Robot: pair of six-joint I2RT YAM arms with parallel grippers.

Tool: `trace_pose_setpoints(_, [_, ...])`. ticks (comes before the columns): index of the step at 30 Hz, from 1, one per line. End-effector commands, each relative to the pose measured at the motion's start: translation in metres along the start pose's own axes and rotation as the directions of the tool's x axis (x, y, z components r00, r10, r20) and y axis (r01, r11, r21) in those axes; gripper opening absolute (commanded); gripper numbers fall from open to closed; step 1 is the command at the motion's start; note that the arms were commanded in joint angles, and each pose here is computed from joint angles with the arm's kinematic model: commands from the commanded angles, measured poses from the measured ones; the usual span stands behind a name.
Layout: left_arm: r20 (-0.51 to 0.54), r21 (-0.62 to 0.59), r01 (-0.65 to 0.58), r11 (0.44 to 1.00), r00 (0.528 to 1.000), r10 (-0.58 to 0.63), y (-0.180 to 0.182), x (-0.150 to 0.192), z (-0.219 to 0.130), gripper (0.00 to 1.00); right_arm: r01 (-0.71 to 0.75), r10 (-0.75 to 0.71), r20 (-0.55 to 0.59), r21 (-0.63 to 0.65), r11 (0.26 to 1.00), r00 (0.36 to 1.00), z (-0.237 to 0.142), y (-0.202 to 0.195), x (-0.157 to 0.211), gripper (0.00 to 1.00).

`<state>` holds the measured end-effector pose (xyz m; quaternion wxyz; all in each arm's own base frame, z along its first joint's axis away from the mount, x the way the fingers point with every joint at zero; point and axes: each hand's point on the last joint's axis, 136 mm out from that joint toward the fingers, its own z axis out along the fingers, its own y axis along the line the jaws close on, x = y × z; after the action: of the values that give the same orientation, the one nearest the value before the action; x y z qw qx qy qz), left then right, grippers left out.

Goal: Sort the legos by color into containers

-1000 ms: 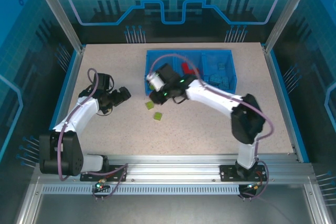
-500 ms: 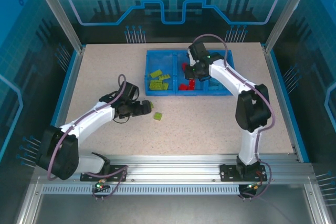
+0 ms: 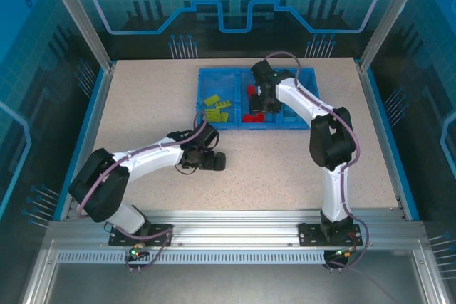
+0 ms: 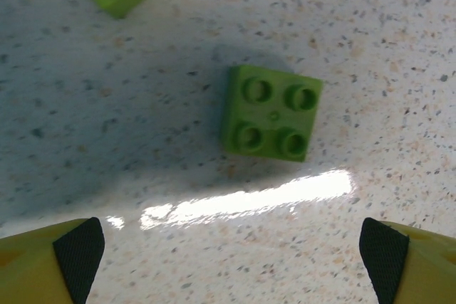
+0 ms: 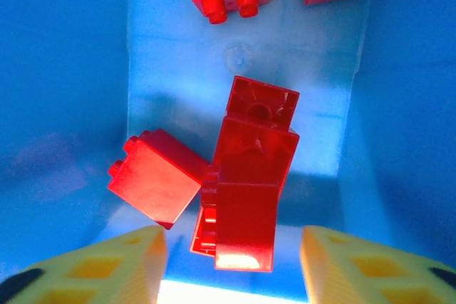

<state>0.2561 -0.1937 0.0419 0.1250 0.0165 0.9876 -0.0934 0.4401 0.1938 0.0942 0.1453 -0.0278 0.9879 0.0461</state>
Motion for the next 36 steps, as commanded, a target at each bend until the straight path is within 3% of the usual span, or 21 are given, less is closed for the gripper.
trace_pose_setpoints(1, [0.011, -0.015, -0.031, 0.999, 0.999, 0.031, -0.008, -0.009, 0.003, 0.97, -0.005, 0.005, 0.022, -0.02, 1.0, 1.0, -0.02, 0.003, -0.002, 0.64])
trace_pose_setpoints(4, [0.007, -0.033, -0.042, 0.999, 0.999, 0.042, -0.011, -0.014, 0.01, 0.96, 0.005, -0.002, 0.054, -0.054, 0.999, 0.999, -0.033, 0.009, -0.001, 0.71])
trace_pose_setpoints(11, [-0.026, -0.121, -0.08, 0.989, 0.997, 0.077, -0.007, -0.023, 0.028, 0.86, -0.004, 0.02, 0.122, -0.13, 0.992, 0.992, -0.064, 0.017, 0.0, 0.74])
trace_pose_setpoints(20, [-0.044, -0.145, -0.095, 0.985, 0.995, 0.089, -0.009, -0.025, 0.035, 0.41, -0.018, 0.04, 0.167, -0.132, 0.991, 0.985, -0.084, 0.009, -0.001, 0.75])
trace_pose_setpoints(23, [-0.026, -0.133, -0.099, 0.986, 0.995, 0.096, -0.012, -0.029, 0.028, 0.32, -0.03, 0.053, 0.166, -0.137, 0.99, 0.985, -0.084, 0.006, 0.002, 0.75])
trace_pose_setpoints(30, [0.083, -0.087, -0.085, 0.993, 0.992, 0.093, -0.028, -0.062, -0.007, 0.3, -0.04, 0.066, 0.172, -0.151, 0.988, 0.983, -0.086, 0.002, 0.011, 0.75])
trace_pose_setpoints(36, [0.234, -0.016, -0.04, 0.999, 0.971, 0.043, -0.037, -0.127, -0.051, 0.31, -0.025, 0.061, 0.203, -0.173, 0.985, 0.977, -0.088, -0.001, 0.027, 0.75])
